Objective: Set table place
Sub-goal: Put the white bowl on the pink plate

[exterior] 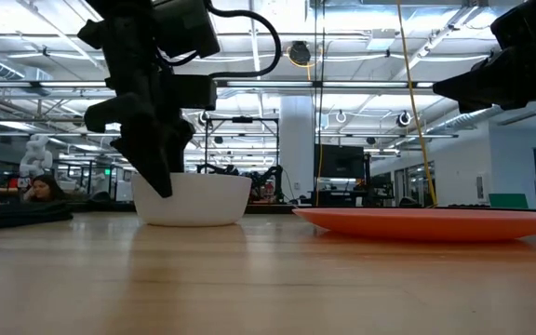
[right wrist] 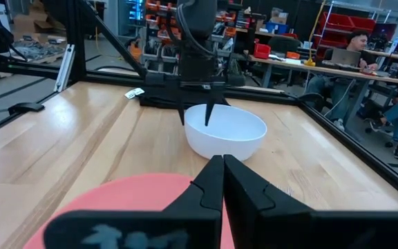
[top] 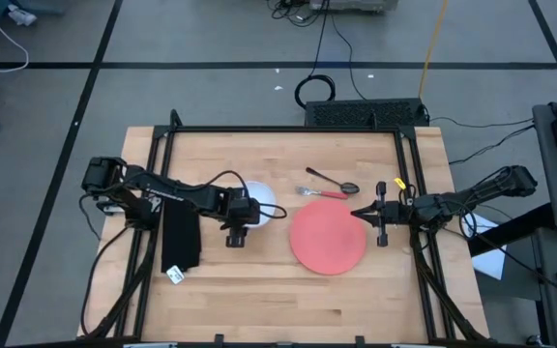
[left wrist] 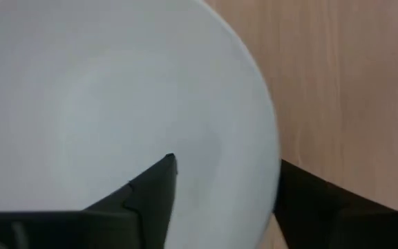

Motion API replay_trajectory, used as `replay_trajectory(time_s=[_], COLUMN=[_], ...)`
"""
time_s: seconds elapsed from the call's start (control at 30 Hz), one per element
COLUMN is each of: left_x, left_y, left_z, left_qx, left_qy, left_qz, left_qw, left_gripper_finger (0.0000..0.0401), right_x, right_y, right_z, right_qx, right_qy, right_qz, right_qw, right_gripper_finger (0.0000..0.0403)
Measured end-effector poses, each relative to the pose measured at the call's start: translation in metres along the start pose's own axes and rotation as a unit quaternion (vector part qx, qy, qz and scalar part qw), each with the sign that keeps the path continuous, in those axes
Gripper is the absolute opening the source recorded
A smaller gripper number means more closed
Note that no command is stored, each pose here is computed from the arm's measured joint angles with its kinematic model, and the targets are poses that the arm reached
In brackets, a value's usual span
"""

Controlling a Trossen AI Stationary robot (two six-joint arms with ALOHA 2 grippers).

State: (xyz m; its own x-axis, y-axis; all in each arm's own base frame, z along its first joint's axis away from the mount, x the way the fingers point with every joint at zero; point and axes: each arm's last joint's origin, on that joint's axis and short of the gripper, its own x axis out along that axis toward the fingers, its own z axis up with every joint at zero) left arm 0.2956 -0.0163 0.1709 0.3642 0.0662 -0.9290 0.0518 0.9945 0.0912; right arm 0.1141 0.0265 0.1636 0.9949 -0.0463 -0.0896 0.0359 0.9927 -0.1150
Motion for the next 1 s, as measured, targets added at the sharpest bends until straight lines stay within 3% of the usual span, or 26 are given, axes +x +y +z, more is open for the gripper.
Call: replay_trajectory(time_s=[0.37, 0.6, 1.0], left_x=[0.0, -0.004, -0.049], left_y=[-0.001, -0.008, -0.02], left_z=[0.001, 0.005, 0.057], left_qx=[0.004, 0.04, 0.065], left_qy=[-0.006, -0.013, -0.115], left_qz=[-0.018, -0.021, -0.017], left_qw=[1.0, 0.999, 0.991], left_gripper_finger=[0.0011, 0.0006, 0.0004], right_x=[0.0, 0.0, 0.0], right_y=[0.0, 0.0, 0.0], right_z=[0.0, 0.0, 0.001], right_qx=[0.0, 0.0, -0.002], right_qy=[0.0, 0.0, -0.003], right_qz=[0.0, 0.0, -0.001], right_qw=[1.0, 1.0, 1.0], right_gripper_finger=[0.0, 0.0, 0.0])
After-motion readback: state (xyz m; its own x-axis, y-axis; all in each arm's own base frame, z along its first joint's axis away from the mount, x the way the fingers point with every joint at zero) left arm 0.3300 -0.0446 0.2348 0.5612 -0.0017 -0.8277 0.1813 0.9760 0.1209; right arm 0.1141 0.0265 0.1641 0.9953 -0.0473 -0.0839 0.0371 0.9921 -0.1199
